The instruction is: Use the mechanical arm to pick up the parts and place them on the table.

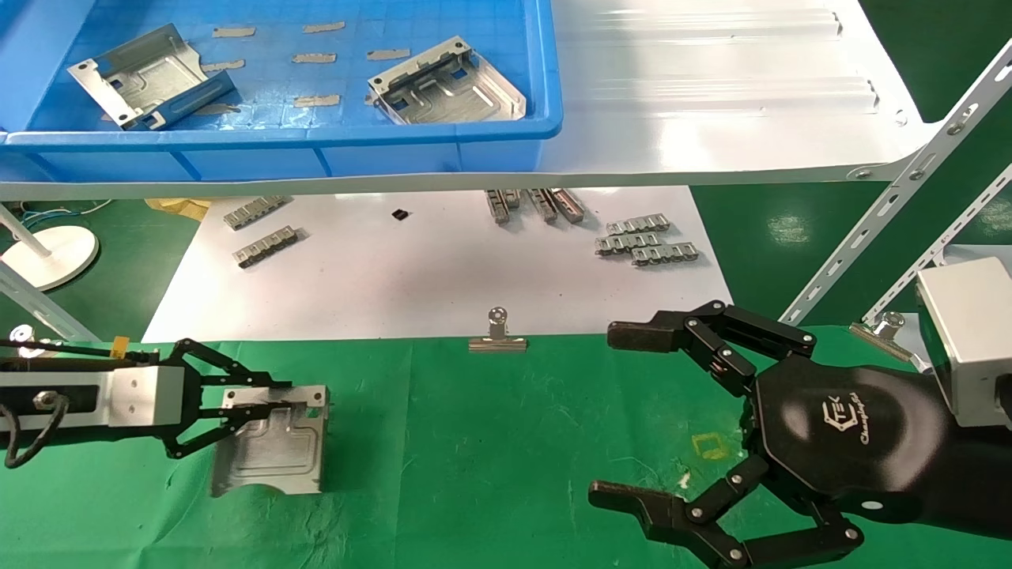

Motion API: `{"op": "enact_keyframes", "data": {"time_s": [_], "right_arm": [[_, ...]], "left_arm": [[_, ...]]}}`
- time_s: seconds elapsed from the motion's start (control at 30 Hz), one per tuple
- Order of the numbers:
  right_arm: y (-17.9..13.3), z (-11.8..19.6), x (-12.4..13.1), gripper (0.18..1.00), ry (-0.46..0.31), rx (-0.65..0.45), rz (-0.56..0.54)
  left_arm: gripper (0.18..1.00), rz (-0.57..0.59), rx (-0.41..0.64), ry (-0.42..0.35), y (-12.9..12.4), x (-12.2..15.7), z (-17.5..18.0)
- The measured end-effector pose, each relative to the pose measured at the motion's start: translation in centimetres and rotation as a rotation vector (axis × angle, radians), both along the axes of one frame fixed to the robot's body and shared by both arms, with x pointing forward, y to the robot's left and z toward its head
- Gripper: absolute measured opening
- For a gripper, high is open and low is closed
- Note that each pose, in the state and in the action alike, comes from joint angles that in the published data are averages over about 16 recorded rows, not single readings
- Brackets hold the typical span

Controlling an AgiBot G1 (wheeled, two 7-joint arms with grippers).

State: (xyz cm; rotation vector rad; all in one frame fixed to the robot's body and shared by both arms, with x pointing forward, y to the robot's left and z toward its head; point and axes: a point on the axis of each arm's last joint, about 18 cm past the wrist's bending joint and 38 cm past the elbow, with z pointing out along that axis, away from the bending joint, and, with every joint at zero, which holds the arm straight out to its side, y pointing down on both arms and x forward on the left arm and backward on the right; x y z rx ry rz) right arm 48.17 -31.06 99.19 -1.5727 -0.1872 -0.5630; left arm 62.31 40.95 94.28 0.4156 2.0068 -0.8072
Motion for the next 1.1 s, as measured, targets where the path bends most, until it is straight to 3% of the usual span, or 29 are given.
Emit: {"op": "enact_keyframes", "data": {"time_s": [0.3, 0.5, 0.8, 1.1], "right_arm": [[0.0, 0.0, 0.0, 1.0, 0.0, 0.0, 0.0], [0.0, 0.0, 0.0, 1.0, 0.0, 0.0, 0.0], [0.0, 0.0, 0.0, 1.0, 0.0, 0.0, 0.0], [0.0, 0.0, 0.0, 1.0, 0.0, 0.0, 0.0]], "left_arm": [[0.354, 0.025, -0.058, 0.069, 0.0, 0.0, -0.5], [0.456, 0.074, -0.158, 0.13, 0.3, -0.1, 0.3], [0.661, 0.118, -0.334, 0.165, 1.1, -0.5, 1.5], [0.84, 0.116, -0.382, 0.169, 1.1, -0.6, 1.7]]}}
